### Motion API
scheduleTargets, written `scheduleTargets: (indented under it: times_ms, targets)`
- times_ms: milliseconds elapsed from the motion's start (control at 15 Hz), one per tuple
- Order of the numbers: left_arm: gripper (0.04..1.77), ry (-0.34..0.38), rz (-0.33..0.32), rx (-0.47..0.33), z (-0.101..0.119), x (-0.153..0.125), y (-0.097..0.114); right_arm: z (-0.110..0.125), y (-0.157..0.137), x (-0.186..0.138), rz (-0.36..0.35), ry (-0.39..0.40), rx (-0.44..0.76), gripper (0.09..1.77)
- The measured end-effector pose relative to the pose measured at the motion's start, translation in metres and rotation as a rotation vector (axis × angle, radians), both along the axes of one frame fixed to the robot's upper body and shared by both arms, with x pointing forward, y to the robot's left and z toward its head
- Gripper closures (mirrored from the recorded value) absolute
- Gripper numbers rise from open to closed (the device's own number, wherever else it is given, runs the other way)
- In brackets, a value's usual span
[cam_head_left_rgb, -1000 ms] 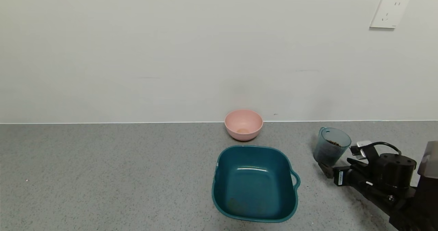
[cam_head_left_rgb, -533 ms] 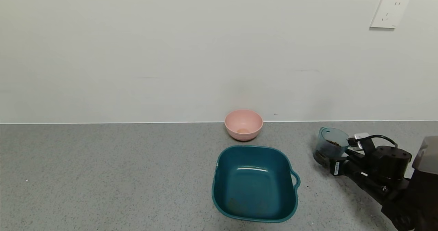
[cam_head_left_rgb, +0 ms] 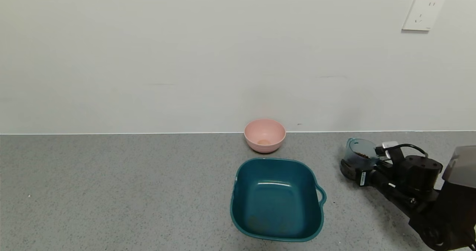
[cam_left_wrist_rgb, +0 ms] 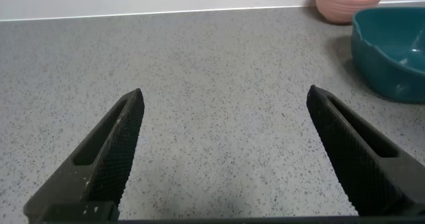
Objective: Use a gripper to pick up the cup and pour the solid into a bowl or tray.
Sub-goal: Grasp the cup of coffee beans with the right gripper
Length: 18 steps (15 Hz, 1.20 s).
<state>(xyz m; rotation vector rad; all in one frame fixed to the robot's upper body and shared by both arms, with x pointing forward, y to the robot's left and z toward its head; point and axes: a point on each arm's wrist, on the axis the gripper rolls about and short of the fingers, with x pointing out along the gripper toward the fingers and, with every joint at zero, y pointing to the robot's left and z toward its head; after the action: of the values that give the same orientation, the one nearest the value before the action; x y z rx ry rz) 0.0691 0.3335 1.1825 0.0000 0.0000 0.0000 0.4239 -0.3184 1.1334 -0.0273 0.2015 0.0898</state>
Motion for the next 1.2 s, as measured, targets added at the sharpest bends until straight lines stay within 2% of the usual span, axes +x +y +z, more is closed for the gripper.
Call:
scheduleTargets:
  times_ms: [400,533,600,1200]
  targets:
    - [0.05,0.000,0.000,0.000,0.0000,0.0000,0.0000,0.0009,0.0004,0.0044,-0.010,-0.015,-0.003,0.10]
    - [0.05,0.000,0.000,0.000,0.0000,0.0000,0.0000,-0.0003,0.0006,0.0050,-0.010,-0.012,-0.003,0.41]
    - [0.05,0.000,0.000,0.000,0.0000,0.0000,0.0000,-0.0005,0.0006,0.0050,-0.009,-0.012,-0.002,0.47]
    - [0.05,0.000,0.000,0.000,0.0000,0.0000,0.0000,-0.0010,0.0024,0.0049,-0.003,-0.011,-0.009,0.50]
